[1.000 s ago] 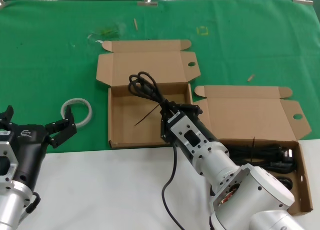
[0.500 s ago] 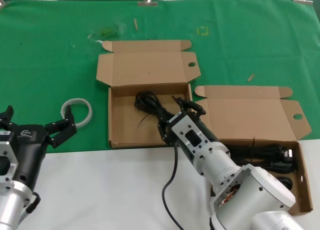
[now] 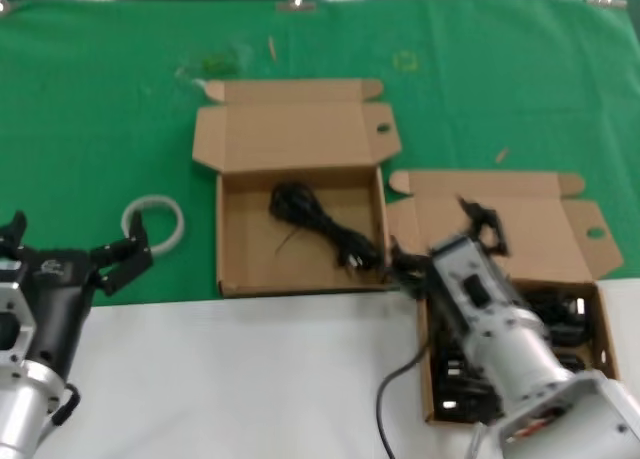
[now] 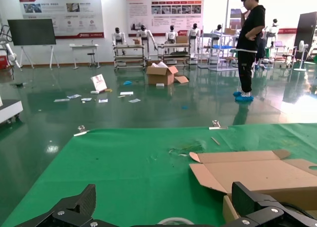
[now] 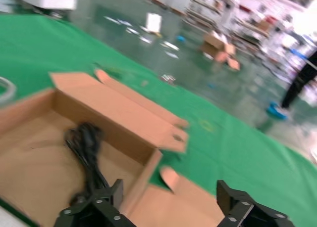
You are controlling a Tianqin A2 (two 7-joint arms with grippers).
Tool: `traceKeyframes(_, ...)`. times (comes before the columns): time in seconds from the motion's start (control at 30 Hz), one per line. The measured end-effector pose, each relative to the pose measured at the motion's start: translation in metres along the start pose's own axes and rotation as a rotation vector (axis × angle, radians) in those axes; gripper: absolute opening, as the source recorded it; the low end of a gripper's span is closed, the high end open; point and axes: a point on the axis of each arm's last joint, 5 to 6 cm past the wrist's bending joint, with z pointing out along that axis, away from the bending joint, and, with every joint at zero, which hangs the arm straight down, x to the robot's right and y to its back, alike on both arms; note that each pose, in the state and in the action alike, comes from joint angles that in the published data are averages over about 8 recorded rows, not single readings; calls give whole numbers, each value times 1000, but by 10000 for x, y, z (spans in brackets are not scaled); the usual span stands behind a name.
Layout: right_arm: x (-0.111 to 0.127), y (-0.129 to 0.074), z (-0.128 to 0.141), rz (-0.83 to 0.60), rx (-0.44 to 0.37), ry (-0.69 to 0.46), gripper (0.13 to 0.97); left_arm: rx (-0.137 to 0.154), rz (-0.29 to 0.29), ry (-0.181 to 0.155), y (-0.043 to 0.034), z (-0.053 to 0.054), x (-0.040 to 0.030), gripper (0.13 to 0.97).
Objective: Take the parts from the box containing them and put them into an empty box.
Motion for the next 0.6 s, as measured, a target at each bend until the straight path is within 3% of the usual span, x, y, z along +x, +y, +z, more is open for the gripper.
traceKeyframes(0.27, 140, 142, -222, 103, -12, 64, 730, 0, 0, 0, 0, 0, 0, 965)
traceKeyframes(0.6, 208, 169, -220, 155, 23, 109, 873, 0, 0, 0, 0, 0, 0, 965)
